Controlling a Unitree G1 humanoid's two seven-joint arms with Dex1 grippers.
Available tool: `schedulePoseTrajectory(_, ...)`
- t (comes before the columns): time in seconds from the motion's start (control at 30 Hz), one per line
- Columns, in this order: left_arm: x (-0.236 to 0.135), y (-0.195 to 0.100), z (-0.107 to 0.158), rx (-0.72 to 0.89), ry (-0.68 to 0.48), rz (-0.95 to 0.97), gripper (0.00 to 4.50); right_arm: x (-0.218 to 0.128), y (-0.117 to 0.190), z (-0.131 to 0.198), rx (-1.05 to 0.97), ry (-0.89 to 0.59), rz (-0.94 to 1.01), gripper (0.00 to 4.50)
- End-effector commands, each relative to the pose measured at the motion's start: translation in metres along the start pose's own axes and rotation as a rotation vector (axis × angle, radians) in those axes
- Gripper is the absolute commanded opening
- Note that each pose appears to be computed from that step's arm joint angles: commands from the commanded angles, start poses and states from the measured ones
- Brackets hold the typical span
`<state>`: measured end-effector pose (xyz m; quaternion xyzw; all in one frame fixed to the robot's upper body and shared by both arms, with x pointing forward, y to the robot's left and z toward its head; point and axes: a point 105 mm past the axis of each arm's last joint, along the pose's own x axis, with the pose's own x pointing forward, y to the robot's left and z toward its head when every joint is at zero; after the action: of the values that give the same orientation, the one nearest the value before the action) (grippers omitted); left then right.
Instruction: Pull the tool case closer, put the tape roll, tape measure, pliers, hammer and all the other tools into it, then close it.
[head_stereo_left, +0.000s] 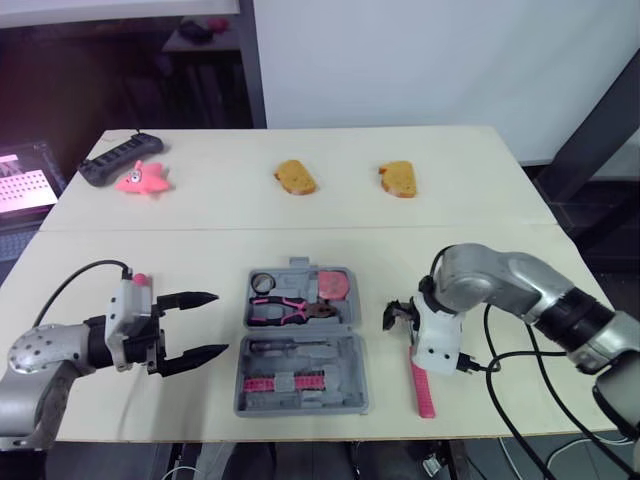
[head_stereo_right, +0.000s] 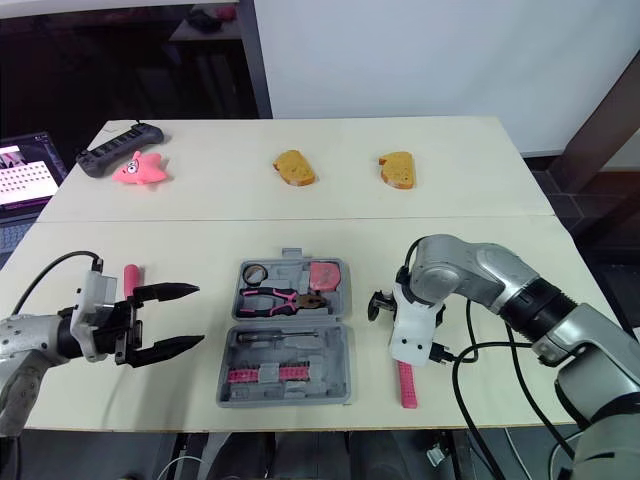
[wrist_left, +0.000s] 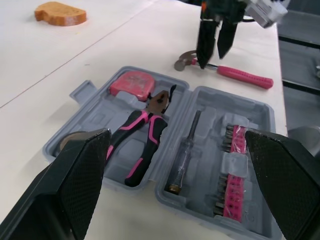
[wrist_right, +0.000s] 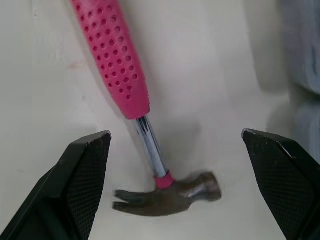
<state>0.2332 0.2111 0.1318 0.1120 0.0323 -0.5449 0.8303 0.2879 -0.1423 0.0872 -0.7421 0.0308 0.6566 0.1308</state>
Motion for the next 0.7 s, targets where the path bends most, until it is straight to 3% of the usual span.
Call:
schedulePoseTrajectory(0.03,-0.004,0.0,0.011,0.038,-0.022,0.03,4.5,0.007,-0.003,-0.004,-0.073,0.035,0.02,4.43)
schedulePoseTrajectory(0.17,-0.004,-0.002,0.012,0.036,-0.024,0.039,4.5,0.021,0.003,-0.01,-0.093,0.051,0.069,4.43)
schedulePoseTrajectory(0.27,-0.004,-0.003,0.013,0.035,-0.025,0.044,4.5,0.028,0.008,-0.015,-0.097,0.057,0.096,3.59)
schedulePoseTrajectory(0.5,-0.004,-0.004,0.013,0.032,-0.028,0.048,4.5,0.038,0.01,-0.008,-0.099,0.024,0.088,0.09)
schedulePoseTrajectory(0.7,-0.001,-0.004,0.014,0.025,-0.046,0.027,4.5,0.012,-0.003,-0.026,-0.019,0.093,-0.023,0.03)
